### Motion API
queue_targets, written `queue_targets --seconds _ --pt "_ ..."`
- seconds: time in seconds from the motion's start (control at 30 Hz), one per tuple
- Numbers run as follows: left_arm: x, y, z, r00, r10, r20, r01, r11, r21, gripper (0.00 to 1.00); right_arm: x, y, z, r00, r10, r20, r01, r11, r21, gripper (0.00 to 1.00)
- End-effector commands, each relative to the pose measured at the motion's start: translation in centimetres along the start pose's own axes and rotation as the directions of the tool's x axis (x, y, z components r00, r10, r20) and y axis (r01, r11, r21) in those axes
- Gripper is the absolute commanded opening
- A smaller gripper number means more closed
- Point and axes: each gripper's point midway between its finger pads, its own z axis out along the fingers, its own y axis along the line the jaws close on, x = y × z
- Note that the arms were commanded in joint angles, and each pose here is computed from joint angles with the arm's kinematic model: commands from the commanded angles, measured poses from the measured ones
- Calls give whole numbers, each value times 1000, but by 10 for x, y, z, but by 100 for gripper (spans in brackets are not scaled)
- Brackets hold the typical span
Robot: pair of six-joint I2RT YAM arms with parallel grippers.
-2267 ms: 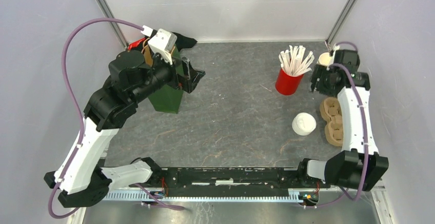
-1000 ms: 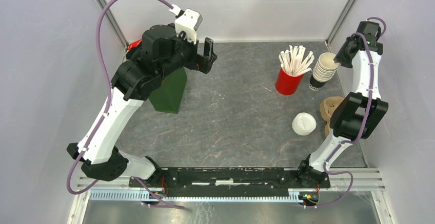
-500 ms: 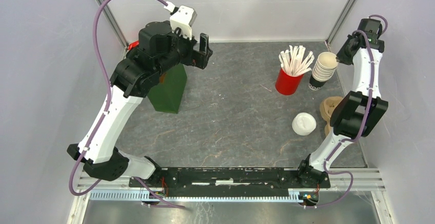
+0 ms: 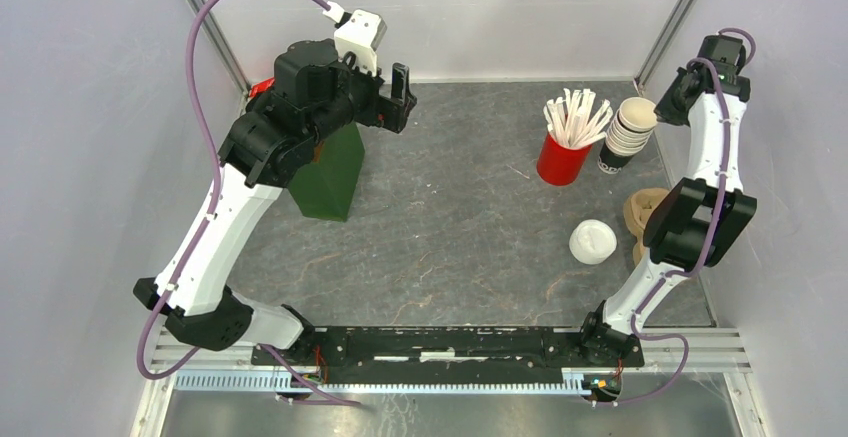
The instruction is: Pack the takeout coffee
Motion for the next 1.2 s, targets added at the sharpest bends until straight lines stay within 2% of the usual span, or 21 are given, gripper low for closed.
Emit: queue_targets --seconds 0.0,0.3,0.47,0.57,0.67,0.73,0.77,0.83,0.97,1.07,1.17 --pt "-14 1 -5 998 23 53 -24 1000 7 100 -29 5 -28 995 -13 96 15 1000 -18 0" --pt "-15 3 -13 998 24 64 -24 1000 3 100 -50 9 -69 981 -22 195 31 999 -42 0" --pt "-14 3 -17 998 24 64 -25 1000 3 100 -70 10 -112 952 -37 303 53 998 -46 0" --pt "-12 4 -21 998 24 62 -24 1000 1 100 -90 5 -156 903 -41 427 59 998 -29 0" --pt "-13 5 -24 998 25 66 -24 1000 -3 100 -111 24 -206 799 -23 601 123 984 -127 0" --pt "-13 8 -25 998 24 65 -23 1000 -16 100 -118 62 -243 710 27 704 255 922 -292 0" --pt "-13 10 -26 998 23 64 -21 999 -26 100 -117 88 -260 675 54 736 334 867 -370 0" --pt "-13 13 -27 998 15 65 -12 999 -46 100 -109 142 -282 655 51 754 469 754 -459 0" --pt "-22 25 -33 996 -10 93 21 993 -118 100 -48 256 -283 736 -69 674 598 532 -599 0" --pt "-32 50 -46 990 -32 138 67 964 -256 100 24 300 -258 783 -197 590 607 447 -657 0" --pt "-37 67 -58 984 -42 172 99 934 -344 100 105 316 -230 816 -324 478 577 404 -710 0"
